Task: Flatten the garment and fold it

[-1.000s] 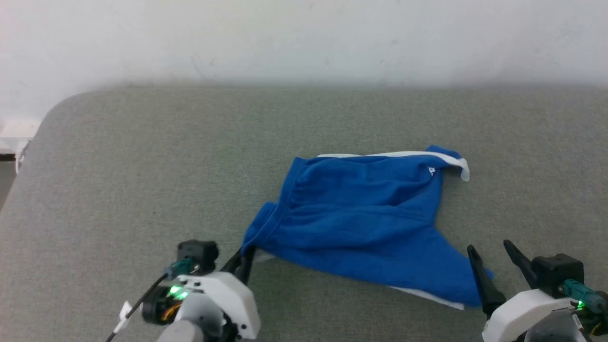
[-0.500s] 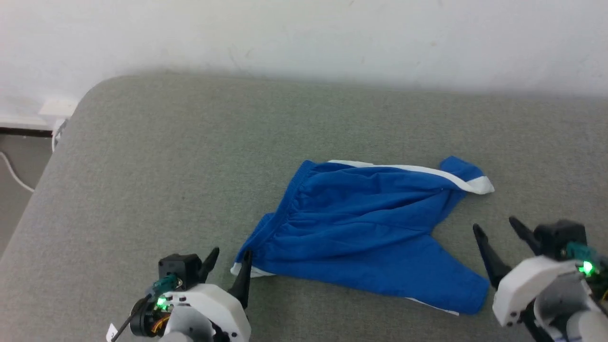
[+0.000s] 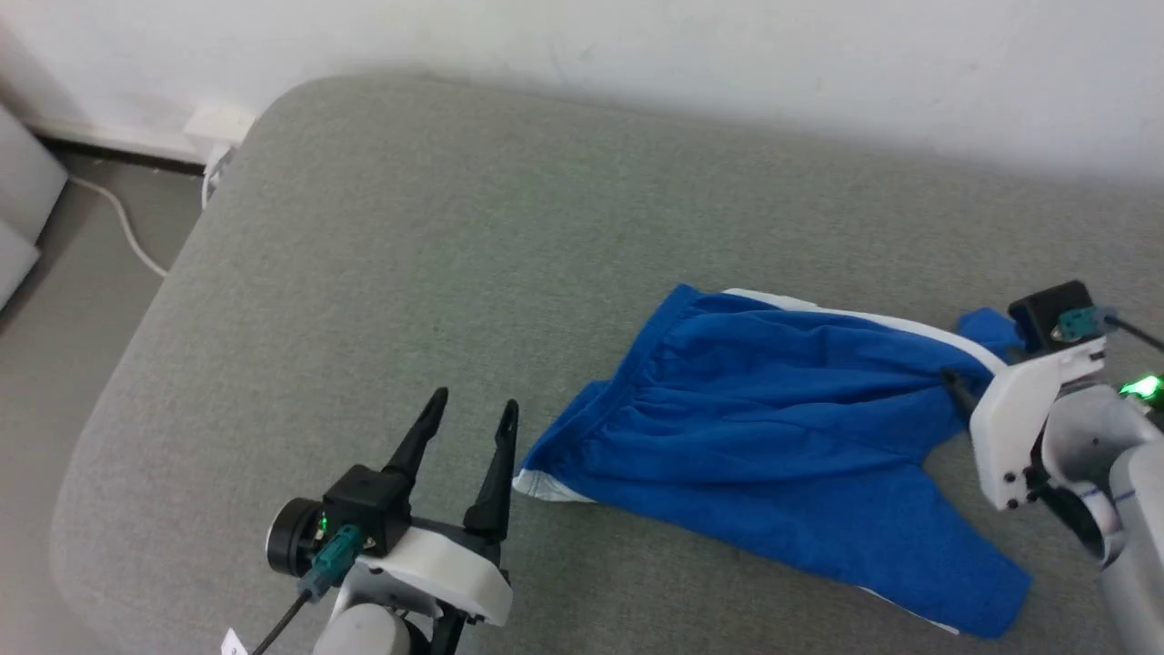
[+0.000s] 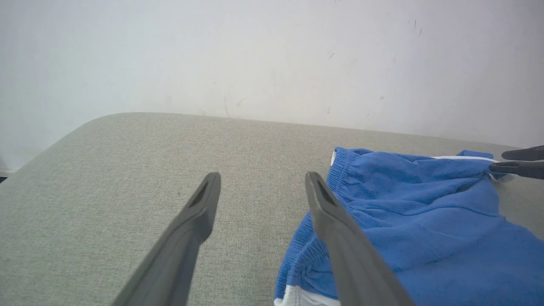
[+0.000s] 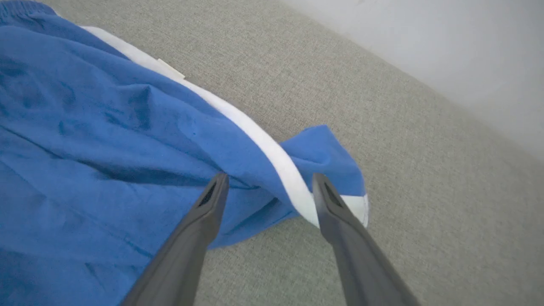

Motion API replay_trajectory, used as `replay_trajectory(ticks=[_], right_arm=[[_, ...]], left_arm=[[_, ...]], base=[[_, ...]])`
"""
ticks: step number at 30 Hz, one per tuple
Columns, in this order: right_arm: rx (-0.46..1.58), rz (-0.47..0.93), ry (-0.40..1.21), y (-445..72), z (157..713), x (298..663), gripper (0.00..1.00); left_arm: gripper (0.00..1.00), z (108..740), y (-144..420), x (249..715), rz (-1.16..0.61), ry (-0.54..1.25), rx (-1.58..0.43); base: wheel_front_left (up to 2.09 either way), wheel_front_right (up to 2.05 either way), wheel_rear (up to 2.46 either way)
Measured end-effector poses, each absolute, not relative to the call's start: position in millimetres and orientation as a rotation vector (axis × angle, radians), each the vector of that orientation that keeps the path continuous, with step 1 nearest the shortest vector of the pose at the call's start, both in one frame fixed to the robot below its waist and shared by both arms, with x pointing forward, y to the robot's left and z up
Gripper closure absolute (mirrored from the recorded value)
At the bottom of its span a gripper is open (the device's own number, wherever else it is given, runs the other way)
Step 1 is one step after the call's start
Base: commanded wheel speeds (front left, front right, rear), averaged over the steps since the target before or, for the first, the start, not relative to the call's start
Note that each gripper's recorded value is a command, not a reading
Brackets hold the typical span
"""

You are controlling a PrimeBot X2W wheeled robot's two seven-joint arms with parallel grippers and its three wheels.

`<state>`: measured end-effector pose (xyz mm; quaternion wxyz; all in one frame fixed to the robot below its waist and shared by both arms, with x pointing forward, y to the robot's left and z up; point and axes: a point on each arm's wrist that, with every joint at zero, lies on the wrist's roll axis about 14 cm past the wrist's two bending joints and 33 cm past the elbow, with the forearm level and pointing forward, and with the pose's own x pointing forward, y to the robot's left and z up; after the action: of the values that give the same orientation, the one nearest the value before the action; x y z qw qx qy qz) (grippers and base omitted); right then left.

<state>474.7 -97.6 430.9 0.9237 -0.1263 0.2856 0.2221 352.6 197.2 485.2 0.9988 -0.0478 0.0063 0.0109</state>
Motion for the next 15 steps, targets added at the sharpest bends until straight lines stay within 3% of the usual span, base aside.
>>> replay_trajectory(ticks=[8,11,13,15], right_arm=[[-0.373,0.448,0.809,-103.2,379.7,489.6,0.0],[-0.385,0.454,0.823,-100.1,373.1,498.6,0.0],[-0.393,0.455,0.804,-98.2,372.0,507.0,1.0],[-0.398,0.455,0.767,-95.3,372.9,515.2,1.0]], left_arm=[[0.0,475.5,209.8,342.3,0.087,0.042,-0.108],[0.0,473.4,216.4,338.7,0.117,0.049,-0.109],[0.0,470.4,222.1,335.4,0.138,0.06,-0.104],[0.0,467.4,226.0,332.0,0.152,0.07,-0.101]], base=[[0.0,0.0,0.0],[0.0,0.0,0.0],[0.0,0.0,0.0],[0.0,0.0,0.0]])
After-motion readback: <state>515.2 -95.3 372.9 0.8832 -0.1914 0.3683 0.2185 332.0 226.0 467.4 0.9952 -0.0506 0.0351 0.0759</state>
